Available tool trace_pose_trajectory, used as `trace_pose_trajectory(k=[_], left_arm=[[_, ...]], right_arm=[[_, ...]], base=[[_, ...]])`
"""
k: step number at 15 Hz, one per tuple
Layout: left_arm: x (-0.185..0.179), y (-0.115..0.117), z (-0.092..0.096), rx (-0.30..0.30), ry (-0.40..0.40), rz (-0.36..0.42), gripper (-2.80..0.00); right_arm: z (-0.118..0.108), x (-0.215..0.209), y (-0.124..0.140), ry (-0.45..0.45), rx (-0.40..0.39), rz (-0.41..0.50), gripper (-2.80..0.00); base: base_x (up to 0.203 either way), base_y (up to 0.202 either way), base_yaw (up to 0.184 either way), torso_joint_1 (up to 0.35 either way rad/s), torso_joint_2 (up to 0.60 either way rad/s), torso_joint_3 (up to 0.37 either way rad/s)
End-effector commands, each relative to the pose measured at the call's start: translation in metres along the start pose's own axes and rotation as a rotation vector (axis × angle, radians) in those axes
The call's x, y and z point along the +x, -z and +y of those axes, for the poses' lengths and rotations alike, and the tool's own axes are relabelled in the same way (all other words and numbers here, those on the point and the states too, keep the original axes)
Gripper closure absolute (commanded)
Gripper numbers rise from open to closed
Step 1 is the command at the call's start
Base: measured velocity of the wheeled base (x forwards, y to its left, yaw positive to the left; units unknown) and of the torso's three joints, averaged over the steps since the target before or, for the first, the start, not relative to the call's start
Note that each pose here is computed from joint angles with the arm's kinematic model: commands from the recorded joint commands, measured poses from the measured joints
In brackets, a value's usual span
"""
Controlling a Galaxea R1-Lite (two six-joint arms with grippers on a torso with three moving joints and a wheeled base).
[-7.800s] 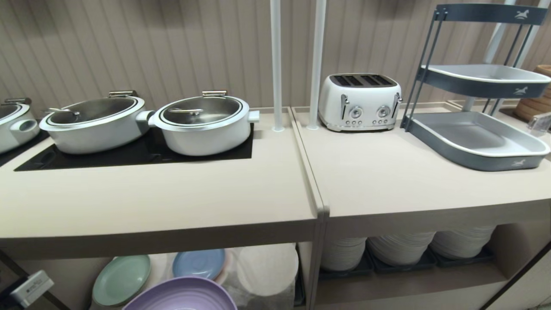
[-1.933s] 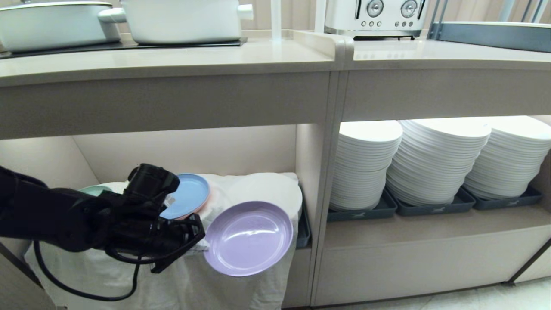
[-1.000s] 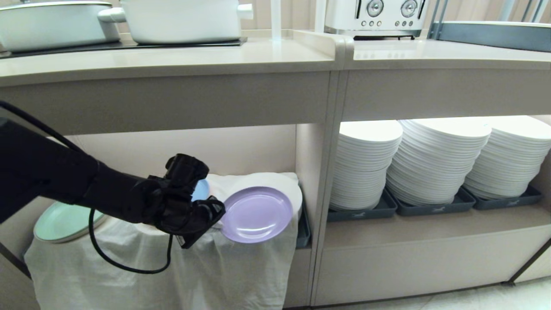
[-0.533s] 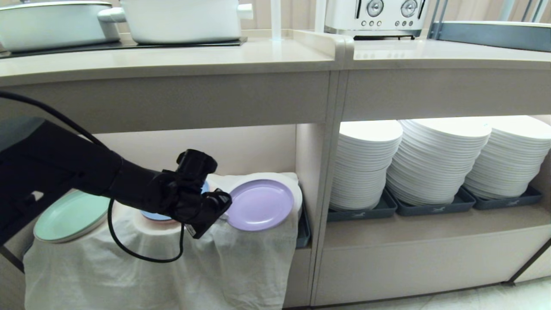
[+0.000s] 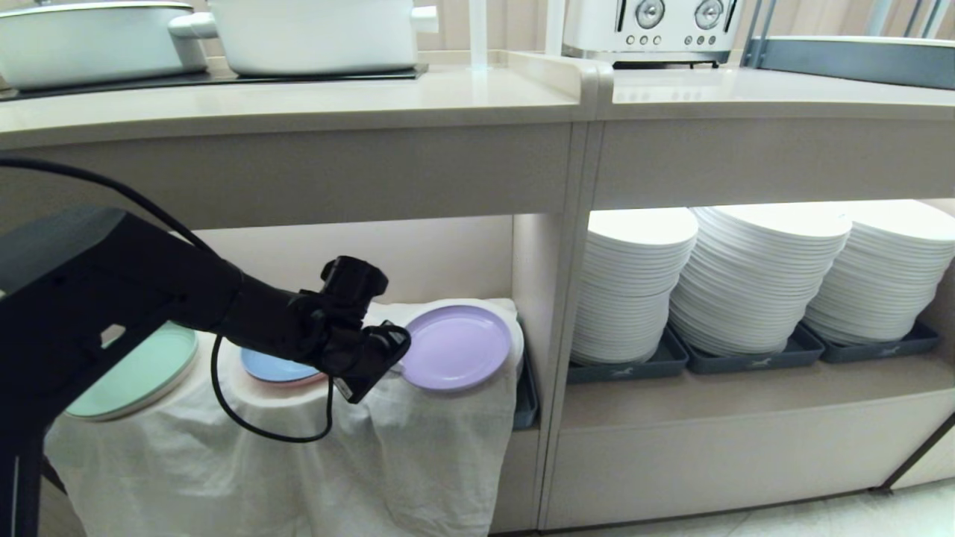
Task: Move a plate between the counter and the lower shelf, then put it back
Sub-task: Put the plate in the cupboard
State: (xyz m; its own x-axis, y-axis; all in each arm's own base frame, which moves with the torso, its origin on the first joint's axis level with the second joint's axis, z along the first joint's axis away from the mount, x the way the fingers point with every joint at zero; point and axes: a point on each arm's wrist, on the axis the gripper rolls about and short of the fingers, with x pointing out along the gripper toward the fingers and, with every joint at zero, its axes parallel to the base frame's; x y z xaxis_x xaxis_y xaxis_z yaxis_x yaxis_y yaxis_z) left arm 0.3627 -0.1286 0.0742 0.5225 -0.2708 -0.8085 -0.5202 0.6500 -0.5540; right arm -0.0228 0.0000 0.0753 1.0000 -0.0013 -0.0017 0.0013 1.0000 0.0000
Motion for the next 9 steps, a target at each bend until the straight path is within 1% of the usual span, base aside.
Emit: trace_pose_trajectory(k=[1, 9], left_arm=[[0.004, -0.001, -0.001, -0.006, -0.001, -0.001, 0.0], [0.01, -0.003, -0.014, 0.008, 0.021, -0.032, 0.0]], right_arm=[[0.0, 0.0, 0.0, 0.0, 0.0, 0.0, 0.0], [0.0, 0.0, 0.0, 0.0, 0.0, 0.0, 0.0]], base=[[0.0, 0.0, 0.0, 0.0, 0.0, 0.0], [0.0, 0.0, 0.0, 0.0, 0.0, 0.0]])
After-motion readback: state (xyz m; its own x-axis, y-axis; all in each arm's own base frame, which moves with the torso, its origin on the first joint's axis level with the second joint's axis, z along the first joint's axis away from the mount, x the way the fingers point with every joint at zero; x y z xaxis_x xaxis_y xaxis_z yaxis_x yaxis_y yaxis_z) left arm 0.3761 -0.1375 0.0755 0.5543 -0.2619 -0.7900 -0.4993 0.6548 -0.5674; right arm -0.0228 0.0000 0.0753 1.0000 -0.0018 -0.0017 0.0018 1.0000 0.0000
